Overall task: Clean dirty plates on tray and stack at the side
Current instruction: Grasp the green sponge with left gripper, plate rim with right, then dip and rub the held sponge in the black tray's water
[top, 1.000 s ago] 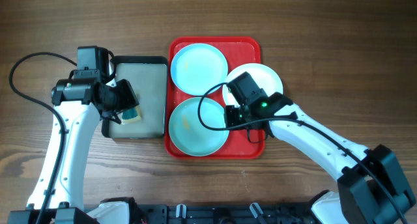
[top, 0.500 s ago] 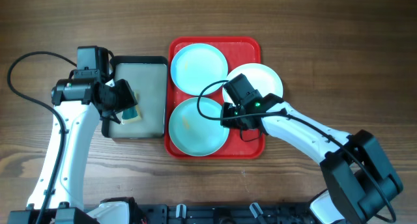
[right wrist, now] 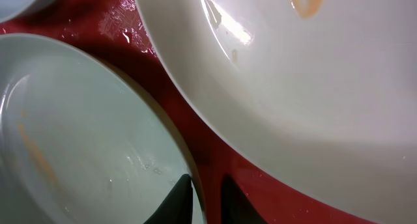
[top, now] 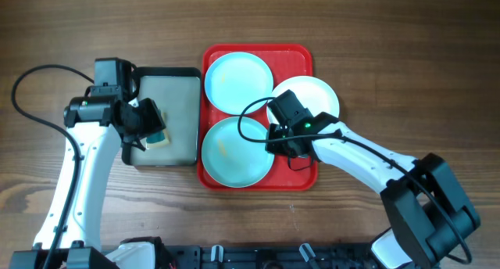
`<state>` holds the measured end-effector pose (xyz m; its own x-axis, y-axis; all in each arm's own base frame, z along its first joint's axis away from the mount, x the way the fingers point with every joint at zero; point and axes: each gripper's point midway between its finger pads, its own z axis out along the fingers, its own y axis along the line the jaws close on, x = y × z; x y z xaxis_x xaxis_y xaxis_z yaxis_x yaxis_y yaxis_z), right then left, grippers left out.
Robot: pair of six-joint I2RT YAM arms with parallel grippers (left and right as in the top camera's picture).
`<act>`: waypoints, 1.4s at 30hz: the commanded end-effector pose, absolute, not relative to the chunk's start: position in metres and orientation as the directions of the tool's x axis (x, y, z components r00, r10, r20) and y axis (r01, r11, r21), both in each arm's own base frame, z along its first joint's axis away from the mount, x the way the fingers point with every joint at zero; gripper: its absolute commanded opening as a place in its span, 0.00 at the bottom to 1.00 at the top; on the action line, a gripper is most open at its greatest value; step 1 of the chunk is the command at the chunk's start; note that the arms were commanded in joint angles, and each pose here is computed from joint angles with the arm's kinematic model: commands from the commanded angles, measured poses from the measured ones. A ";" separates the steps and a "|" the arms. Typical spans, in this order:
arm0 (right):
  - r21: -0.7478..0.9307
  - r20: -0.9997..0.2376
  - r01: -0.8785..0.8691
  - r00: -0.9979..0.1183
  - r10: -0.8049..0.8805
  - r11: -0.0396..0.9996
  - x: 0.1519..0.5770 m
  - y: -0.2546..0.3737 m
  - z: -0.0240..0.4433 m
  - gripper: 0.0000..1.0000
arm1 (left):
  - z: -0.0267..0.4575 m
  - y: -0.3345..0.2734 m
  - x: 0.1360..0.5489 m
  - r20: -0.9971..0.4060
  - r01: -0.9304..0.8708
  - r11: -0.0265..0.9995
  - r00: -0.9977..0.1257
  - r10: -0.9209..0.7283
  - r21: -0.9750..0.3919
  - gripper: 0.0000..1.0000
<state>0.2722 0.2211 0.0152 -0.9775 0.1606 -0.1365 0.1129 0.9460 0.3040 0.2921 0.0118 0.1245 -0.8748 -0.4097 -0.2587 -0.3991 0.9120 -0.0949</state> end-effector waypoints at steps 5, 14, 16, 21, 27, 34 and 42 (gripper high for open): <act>0.237 -0.164 0.081 -0.979 0.122 0.968 0.273 0.211 0.006 0.04 | 0.093 0.023 0.284 -0.263 -0.465 0.885 -0.850 -0.457 -0.036 0.61; 0.260 -0.173 0.076 -0.977 0.124 0.962 0.276 0.216 0.007 0.04 | 0.051 0.024 0.311 -0.299 -0.316 0.949 -0.905 -0.302 -0.002 0.69; 0.261 -0.172 0.071 -0.978 0.119 0.963 0.276 0.216 0.007 0.04 | 0.035 0.024 0.316 -0.278 -0.249 0.968 -0.932 -0.232 0.025 0.66; 0.268 -0.175 0.067 -0.978 0.117 0.961 0.277 0.218 0.008 0.04 | 0.010 0.023 0.317 -0.228 -0.236 0.971 -0.948 -0.222 0.034 0.43; 0.275 -0.180 0.065 -0.976 0.118 0.959 0.278 0.219 0.009 0.04 | 0.005 0.005 0.326 -0.228 -0.210 0.975 -0.948 -0.221 -0.074 0.15; 0.277 -0.180 0.065 -0.977 0.118 0.959 0.278 0.220 0.009 0.05 | 0.016 -0.017 0.341 -0.301 -0.020 0.986 -0.951 -0.069 -0.163 0.31; 0.281 -0.178 0.064 -0.977 0.117 0.958 0.278 0.220 0.009 0.06 | 0.011 -0.012 0.348 -0.327 -0.032 0.989 -0.942 -0.077 -0.141 0.31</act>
<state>0.2804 0.2209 0.0151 -0.9742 0.1276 -0.1860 0.0692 0.9539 0.2919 0.3534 -0.0088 0.0195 -0.9331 -0.0931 -0.3473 -0.0484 0.9896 -0.1353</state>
